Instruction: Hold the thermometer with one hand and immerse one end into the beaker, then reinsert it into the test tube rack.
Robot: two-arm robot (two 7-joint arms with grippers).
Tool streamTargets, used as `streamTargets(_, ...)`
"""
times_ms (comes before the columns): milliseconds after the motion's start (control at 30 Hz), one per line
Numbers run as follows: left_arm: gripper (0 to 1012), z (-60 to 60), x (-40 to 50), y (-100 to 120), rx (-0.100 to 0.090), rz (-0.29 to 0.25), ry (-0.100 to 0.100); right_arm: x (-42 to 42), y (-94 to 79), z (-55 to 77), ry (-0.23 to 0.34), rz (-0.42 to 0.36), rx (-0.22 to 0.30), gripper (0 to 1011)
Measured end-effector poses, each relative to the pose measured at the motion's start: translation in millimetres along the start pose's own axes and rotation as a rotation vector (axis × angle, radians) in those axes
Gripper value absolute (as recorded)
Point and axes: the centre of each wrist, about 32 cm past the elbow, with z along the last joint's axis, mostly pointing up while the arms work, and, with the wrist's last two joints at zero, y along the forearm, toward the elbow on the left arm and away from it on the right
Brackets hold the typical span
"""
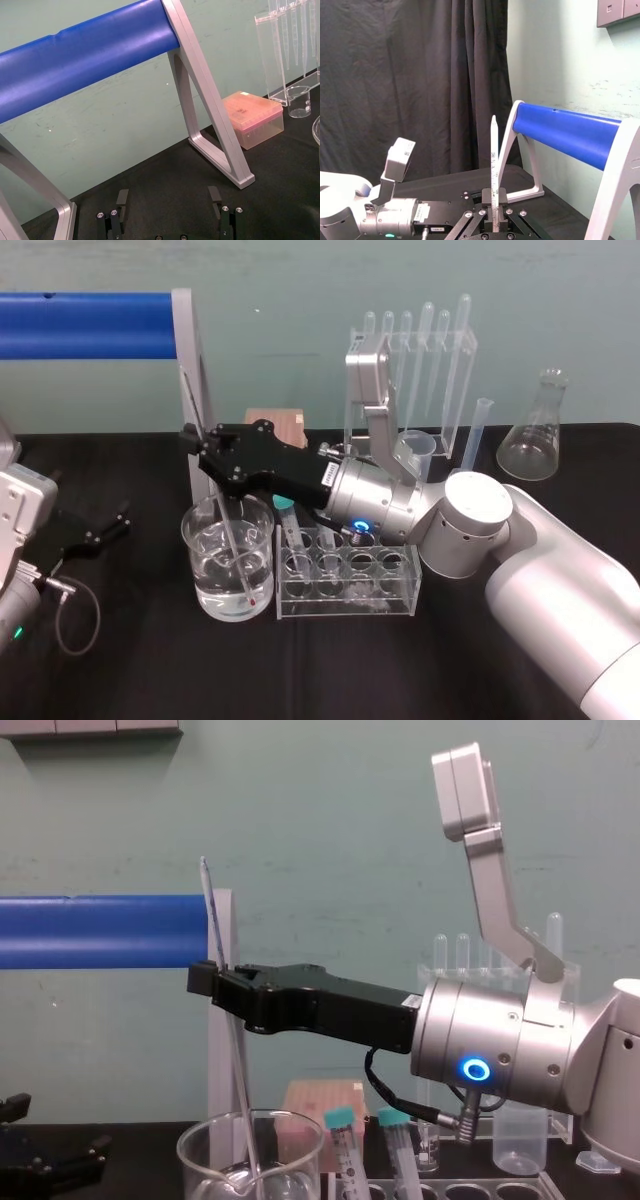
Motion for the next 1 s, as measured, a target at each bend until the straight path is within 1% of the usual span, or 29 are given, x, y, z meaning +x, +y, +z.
streamTargets(1000, 1008, 0.0, 0.0, 0.0, 0.000, 0.000, 0.000, -2.2, 0.6, -0.1, -0.001, 0.003, -0.001, 59)
